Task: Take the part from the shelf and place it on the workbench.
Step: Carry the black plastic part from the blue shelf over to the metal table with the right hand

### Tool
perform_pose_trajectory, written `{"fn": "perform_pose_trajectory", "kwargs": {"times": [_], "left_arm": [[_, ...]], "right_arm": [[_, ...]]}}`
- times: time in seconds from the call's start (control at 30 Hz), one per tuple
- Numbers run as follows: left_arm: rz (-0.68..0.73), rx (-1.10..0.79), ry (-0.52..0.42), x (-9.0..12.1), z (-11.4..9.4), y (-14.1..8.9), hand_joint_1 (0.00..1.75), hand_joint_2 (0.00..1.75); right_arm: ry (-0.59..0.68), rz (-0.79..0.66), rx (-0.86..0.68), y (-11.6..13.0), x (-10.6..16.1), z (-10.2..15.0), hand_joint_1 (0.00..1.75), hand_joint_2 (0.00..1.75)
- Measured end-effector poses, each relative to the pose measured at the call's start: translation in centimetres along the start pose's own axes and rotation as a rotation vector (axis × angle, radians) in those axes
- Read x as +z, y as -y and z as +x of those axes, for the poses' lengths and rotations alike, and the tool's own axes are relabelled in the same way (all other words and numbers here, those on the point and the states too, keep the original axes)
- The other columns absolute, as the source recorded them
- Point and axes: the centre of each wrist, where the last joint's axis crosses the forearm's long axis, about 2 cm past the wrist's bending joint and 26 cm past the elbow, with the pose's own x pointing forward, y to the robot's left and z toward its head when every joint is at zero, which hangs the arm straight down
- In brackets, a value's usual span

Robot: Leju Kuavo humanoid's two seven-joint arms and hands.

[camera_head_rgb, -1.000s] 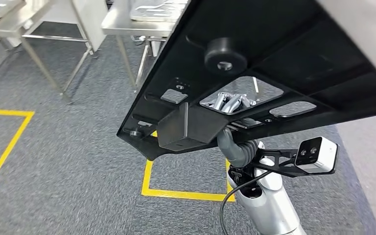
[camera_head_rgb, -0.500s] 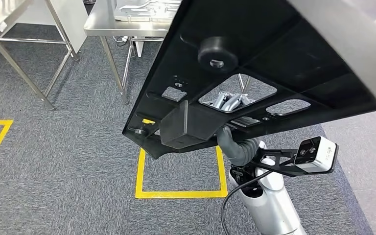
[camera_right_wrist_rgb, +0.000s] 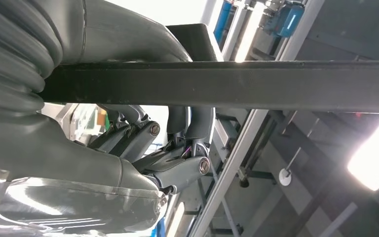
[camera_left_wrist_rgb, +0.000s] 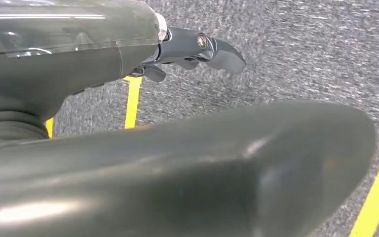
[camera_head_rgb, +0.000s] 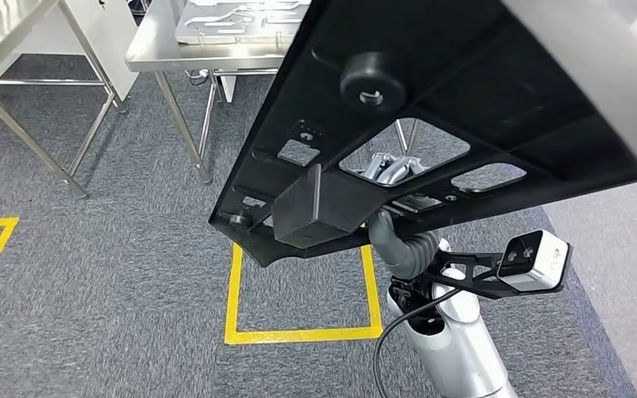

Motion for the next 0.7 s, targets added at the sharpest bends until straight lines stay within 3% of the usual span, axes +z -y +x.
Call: {"fn": "perform_pose_trajectory", "kwargs": {"times": [0.7], "left_arm": [[-0.001, 0.0, 0.009, 0.0, 0.03, -0.13, 0.0, 0.0]], "right_arm": [[0.004, 0.0, 0.002, 0.13, 0.01, -0.28, 1.61, 1.75]]}}
